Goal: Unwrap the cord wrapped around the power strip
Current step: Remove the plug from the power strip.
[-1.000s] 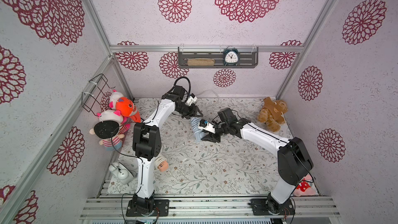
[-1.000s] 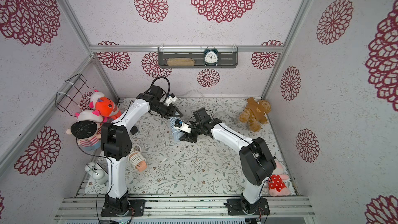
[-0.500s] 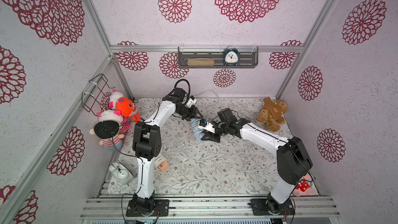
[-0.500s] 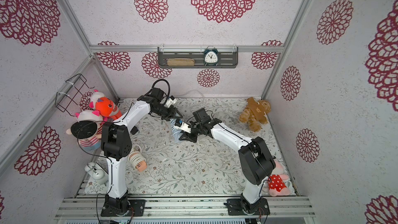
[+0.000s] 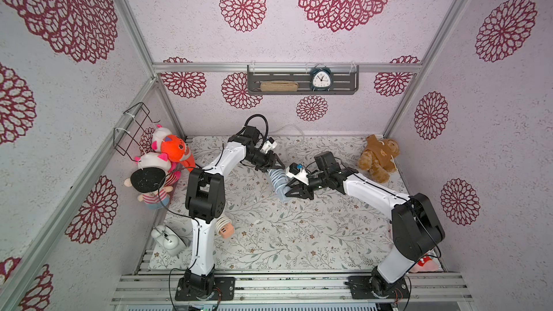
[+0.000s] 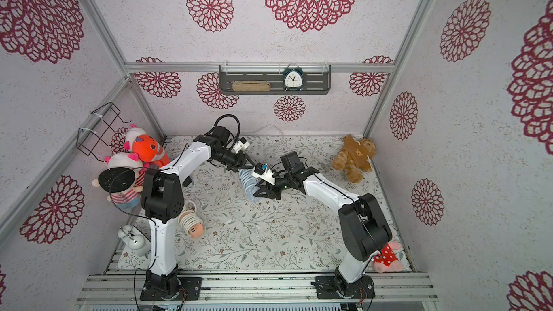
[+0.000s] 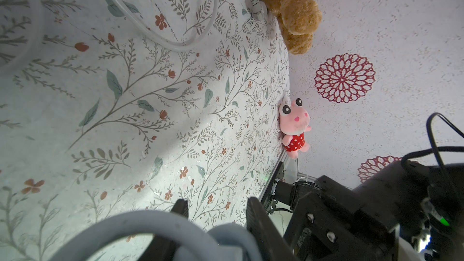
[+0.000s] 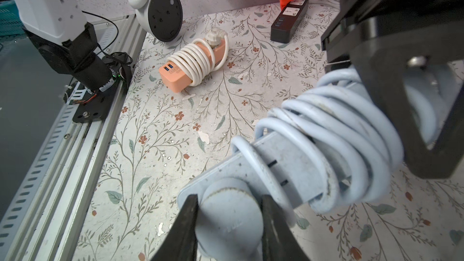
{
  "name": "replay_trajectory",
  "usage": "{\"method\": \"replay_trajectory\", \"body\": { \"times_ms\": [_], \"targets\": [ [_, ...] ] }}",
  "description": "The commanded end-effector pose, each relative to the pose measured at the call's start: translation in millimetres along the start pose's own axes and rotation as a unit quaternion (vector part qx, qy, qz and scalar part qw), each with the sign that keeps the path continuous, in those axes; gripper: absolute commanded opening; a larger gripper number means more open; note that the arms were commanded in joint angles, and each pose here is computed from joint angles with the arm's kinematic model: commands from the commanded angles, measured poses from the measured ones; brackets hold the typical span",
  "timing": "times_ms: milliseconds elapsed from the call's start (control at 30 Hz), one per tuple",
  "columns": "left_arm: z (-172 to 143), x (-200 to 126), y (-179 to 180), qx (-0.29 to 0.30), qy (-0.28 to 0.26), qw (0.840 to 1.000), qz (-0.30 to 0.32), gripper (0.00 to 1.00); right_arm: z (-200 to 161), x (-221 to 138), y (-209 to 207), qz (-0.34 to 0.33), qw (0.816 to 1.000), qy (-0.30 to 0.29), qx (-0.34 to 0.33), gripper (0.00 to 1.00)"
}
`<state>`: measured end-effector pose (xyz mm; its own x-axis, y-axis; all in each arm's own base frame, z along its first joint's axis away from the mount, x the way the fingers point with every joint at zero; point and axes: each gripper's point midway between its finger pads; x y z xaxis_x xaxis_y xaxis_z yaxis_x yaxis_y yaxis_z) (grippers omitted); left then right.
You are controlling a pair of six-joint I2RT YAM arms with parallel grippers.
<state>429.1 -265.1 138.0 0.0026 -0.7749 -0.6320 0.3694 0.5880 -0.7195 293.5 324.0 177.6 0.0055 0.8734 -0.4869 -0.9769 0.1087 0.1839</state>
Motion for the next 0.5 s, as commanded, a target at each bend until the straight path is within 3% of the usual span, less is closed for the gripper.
{"method": "replay_trajectory", "body": {
  "times_ms": [0,233,467],
  "targets": [
    [-12.8,-3.2,37.7,0.069,0.021,0.995,0.075,0.00,65.5,-58.6,-17.9,-0.056,0.992,-0.096,-0.057,0.00],
    [-23.2,-11.0,60.1,0.050,0.052,0.984,0.162,0.00,73.0,-66.5,-20.4,-0.077,0.987,-0.121,-0.077,0.00],
    [-30.9,-12.9,70.5,0.027,0.070,0.980,0.184,0.00,79.6,-79.3,-26.2,-0.114,0.979,-0.147,-0.086,0.00]
  ]
}}
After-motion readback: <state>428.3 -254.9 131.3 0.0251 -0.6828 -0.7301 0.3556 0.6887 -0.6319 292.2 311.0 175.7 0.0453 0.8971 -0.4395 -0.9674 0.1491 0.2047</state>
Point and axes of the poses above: each gripper's point midway between its finger pads, its own x axis out along the fingers, its own y axis along the line the jaws close on, z = x × y, and after that the axes turned 6 degrees about x, right-handed
